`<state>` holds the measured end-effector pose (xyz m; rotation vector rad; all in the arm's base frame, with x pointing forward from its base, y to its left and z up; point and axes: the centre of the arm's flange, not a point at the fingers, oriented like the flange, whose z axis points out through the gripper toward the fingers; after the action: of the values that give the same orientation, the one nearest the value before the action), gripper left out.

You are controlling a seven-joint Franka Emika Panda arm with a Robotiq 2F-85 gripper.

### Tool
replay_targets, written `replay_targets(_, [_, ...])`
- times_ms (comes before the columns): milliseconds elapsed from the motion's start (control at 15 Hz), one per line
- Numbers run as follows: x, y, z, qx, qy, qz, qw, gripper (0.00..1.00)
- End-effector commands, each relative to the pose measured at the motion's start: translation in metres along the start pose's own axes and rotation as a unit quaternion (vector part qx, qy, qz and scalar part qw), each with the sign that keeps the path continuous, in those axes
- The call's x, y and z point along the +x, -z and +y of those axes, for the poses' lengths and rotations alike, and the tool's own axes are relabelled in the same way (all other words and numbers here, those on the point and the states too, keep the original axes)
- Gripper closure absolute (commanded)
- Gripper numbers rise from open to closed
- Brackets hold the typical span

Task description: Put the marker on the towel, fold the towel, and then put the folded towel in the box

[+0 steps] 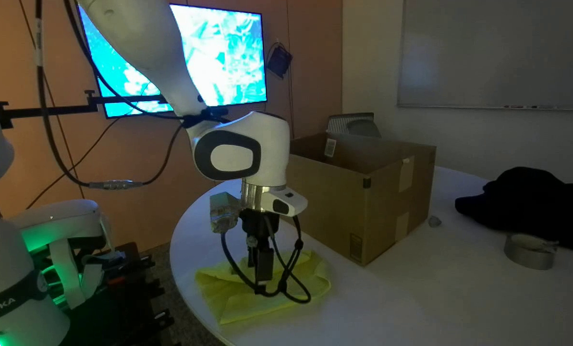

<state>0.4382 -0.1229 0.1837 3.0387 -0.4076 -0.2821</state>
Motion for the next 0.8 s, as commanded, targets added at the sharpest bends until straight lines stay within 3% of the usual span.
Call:
replay_targets(0, [0.020, -0.020, 0.012, 0.012, 0.044, 0.005, 0.9989, 0.00])
replay_targets(400, [0.044, -0.056, 0.002, 0.012, 0.121, 0.004, 0.9925, 0.00])
replay_targets(733, [0.059, -0.081, -0.004, 0.022, 0.132, 0.010, 0.9910, 0.00])
